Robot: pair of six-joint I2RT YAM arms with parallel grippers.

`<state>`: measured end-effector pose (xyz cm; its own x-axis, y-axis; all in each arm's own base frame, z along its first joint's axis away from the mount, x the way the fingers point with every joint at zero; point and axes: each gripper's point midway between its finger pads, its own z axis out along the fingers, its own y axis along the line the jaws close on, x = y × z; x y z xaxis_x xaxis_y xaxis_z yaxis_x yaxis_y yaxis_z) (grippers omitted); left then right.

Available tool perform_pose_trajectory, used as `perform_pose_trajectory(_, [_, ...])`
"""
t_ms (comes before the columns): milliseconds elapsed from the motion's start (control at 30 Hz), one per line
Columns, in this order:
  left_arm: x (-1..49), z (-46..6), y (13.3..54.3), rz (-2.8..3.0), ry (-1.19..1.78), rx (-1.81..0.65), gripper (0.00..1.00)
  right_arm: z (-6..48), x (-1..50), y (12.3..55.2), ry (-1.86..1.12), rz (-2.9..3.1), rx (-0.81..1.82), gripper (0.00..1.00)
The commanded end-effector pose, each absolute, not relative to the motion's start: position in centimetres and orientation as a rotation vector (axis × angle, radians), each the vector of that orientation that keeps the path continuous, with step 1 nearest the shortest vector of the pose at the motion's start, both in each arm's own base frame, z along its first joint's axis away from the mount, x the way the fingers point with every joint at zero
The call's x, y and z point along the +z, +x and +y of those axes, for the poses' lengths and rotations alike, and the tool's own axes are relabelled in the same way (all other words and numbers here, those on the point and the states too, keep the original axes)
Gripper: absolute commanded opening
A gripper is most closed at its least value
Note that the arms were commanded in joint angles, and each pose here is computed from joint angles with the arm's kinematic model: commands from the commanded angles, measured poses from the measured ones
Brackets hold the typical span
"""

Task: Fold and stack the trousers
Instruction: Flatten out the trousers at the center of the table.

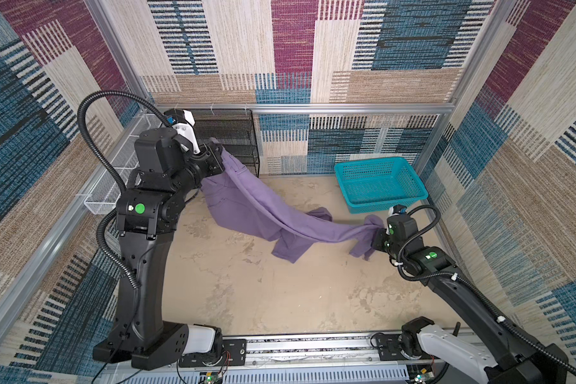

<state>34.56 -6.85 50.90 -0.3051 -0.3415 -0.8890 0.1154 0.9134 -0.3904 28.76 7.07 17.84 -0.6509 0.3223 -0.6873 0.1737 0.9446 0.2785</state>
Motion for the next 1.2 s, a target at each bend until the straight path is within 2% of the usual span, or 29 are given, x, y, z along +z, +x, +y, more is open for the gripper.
perform_pose_trajectory(0, [49.8, -4.8, 33.6, 1.789, -0.259, -0.379, 0.00, 7.2, 16.9, 27.5, 0.455, 2.285, 0.328, 0.00])
perform_pose_trajectory(200, [42.1, -1.4, 29.8, 1.865, -0.449, -0.258, 0.00, 6.3, 13.2, 24.9, 0.558, 2.329, 0.336, 0.00])
perform_pose_trajectory(467, [33.7, 2.3, 25.2, 1.998, -0.679, -0.057, 0.00, 5.7, 10.9, 24.1, 0.583, 2.365, 0.299, 0.02])
perform_pose_trajectory(667, [28.5, 5.6, 21.2, 2.021, -0.947, 0.128, 0.00, 6.1, 10.4, 23.9, 0.591, 2.372, 0.331, 0.20])
perform_pose_trajectory(833, [24.5, 6.1, 19.2, 1.986, -1.063, 0.097, 0.00, 6.9, 8.8, 22.8, 0.618, 2.406, 0.409, 0.28])
perform_pose_trajectory(867, [24.0, 6.0, 19.1, 1.971, -1.068, 0.079, 0.00, 7.0, 8.3, 22.5, 0.619, 2.420, 0.419, 0.36])
perform_pose_trajectory(900, [23.5, 6.1, 18.8, 1.960, -1.076, 0.072, 0.00, 7.1, 8.1, 22.3, 0.621, 2.427, 0.427, 0.49])
perform_pose_trajectory(967, [23.4, 6.3, 18.3, 1.924, -1.076, 0.050, 0.00, 7.2, 8.2, 22.2, 0.616, 2.428, 0.441, 0.64])
perform_pose_trajectory(1067, [23.5, 6.6, 17.3, 1.878, -1.090, 0.025, 0.00, 7.0, 10.2, 22.8, 0.605, 2.394, 0.425, 0.75])
perform_pose_trajectory(1100, [23.5, 6.6, 17.0, 1.871, -1.096, 0.015, 0.02, 6.8, 11.1, 23.2, 0.603, 2.377, 0.414, 0.77])
perform_pose_trajectory(1167, [23.1, 6.4, 16.5, 1.882, -1.110, -0.003, 0.17, 6.6, 13.6, 24.3, 0.577, 2.326, 0.394, 0.78])
